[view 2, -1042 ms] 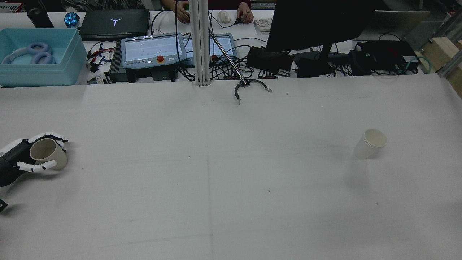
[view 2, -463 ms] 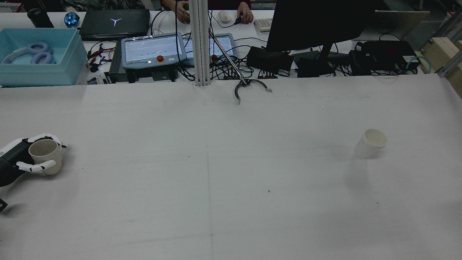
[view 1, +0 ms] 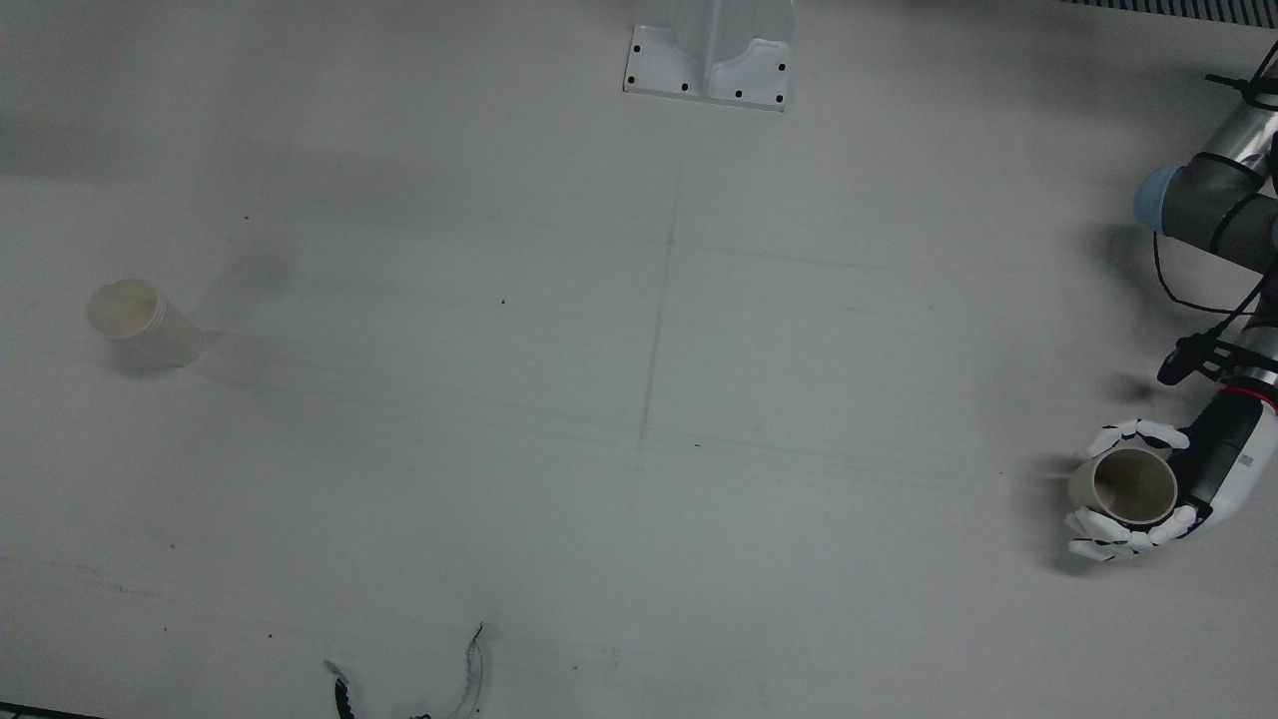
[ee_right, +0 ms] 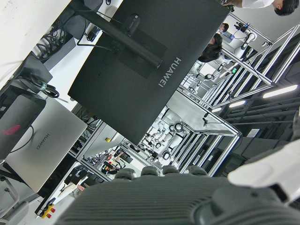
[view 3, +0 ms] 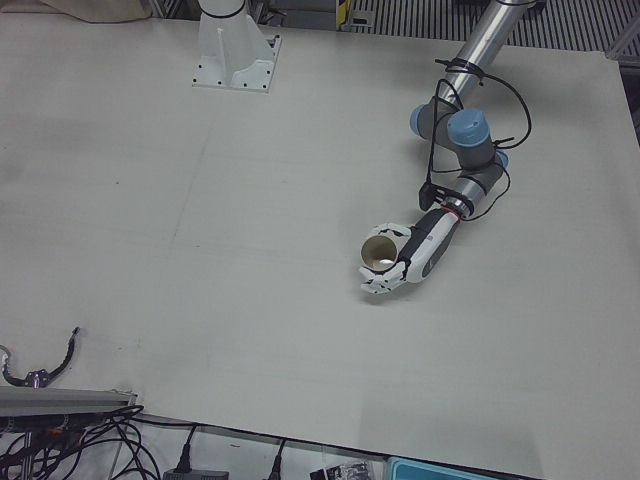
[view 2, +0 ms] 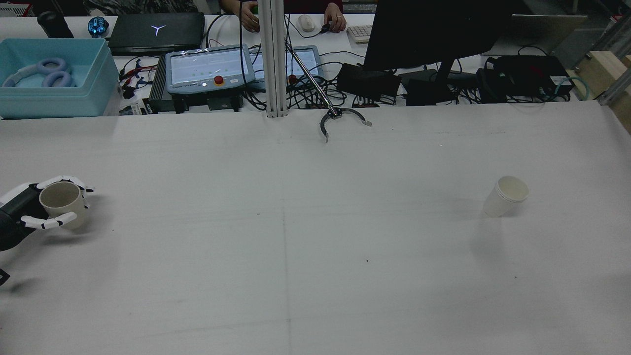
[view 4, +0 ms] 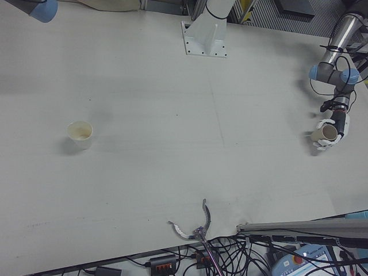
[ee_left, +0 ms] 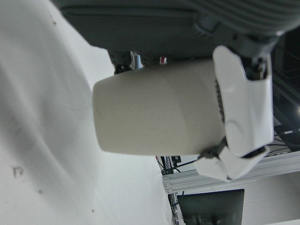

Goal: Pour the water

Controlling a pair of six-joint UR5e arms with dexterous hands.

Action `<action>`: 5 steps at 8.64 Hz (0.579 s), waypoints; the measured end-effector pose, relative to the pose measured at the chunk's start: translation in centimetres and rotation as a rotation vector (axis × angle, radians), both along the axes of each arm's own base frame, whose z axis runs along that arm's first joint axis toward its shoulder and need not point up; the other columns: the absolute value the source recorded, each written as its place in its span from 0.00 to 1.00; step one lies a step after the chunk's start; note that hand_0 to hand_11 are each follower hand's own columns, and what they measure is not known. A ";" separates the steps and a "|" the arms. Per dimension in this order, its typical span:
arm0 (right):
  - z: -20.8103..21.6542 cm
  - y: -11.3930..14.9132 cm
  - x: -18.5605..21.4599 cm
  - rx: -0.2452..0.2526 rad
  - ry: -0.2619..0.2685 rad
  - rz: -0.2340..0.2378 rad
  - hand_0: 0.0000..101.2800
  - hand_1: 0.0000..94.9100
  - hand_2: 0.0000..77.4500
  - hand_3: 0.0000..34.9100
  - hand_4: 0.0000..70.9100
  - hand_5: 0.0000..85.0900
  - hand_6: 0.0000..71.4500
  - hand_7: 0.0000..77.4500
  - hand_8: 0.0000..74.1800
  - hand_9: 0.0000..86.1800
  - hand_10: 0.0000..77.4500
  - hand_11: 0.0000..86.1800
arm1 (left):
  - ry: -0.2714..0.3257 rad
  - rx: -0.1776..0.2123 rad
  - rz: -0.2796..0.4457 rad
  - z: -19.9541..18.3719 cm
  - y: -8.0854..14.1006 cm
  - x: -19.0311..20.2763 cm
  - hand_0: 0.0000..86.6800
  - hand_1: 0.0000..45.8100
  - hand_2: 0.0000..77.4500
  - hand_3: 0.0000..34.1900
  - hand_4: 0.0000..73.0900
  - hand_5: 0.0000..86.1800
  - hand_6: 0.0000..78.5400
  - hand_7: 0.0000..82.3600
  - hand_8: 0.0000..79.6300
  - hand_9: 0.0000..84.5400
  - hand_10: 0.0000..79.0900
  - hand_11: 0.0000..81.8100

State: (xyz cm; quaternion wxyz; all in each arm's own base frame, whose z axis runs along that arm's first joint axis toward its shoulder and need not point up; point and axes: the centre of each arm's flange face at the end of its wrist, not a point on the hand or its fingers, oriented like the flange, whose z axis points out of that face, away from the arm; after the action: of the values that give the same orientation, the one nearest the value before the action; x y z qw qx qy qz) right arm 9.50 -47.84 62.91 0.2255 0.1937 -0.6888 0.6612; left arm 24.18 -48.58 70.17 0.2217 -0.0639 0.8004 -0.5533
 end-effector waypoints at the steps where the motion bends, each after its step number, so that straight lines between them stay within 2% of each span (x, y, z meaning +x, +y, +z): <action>1: 0.5 -0.1 -0.1 -0.008 0.003 -0.003 0.10 0.09 0.32 0.00 0.00 0.00 0.01 0.01 0.01 0.00 0.01 0.01 | 0.011 -0.002 0.001 -0.8 0.2 -0.3 0.58 0.60 0.49 0.00 0.31 0.45 0.35 0.58 0.23 0.35 0.31 0.45; 3: 4.3 -0.1 -1.3 -0.060 0.009 -0.027 0.10 0.09 0.33 0.00 0.00 0.00 0.01 0.01 0.01 0.00 0.01 0.01 | 0.037 -0.014 0.005 -2.9 0.3 -0.8 0.58 0.60 0.49 0.00 0.30 0.47 0.35 0.58 0.23 0.35 0.31 0.45; 4: 7.0 0.0 -1.8 -0.079 -0.004 -0.038 0.10 0.09 0.33 0.00 0.00 0.00 0.01 0.01 0.01 0.00 0.01 0.01 | 0.048 -0.024 -0.001 -3.9 0.1 -1.4 0.58 0.60 0.49 0.00 0.31 0.47 0.35 0.58 0.23 0.35 0.31 0.45; 5: 9.2 0.1 -2.4 -0.091 -0.052 -0.050 0.13 0.09 0.33 0.00 0.00 0.00 0.01 0.01 0.01 0.00 0.01 0.01 | 0.057 -0.036 -0.008 -4.6 -0.1 -2.0 0.58 0.60 0.49 0.00 0.31 0.47 0.35 0.58 0.23 0.35 0.31 0.46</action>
State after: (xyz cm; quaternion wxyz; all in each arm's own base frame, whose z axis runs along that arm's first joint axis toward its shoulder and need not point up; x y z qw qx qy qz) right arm 7.10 -47.72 72.08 0.2327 0.1488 -0.6681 0.6909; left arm 22.14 -48.69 65.57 0.1955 -0.0803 0.7966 -0.5663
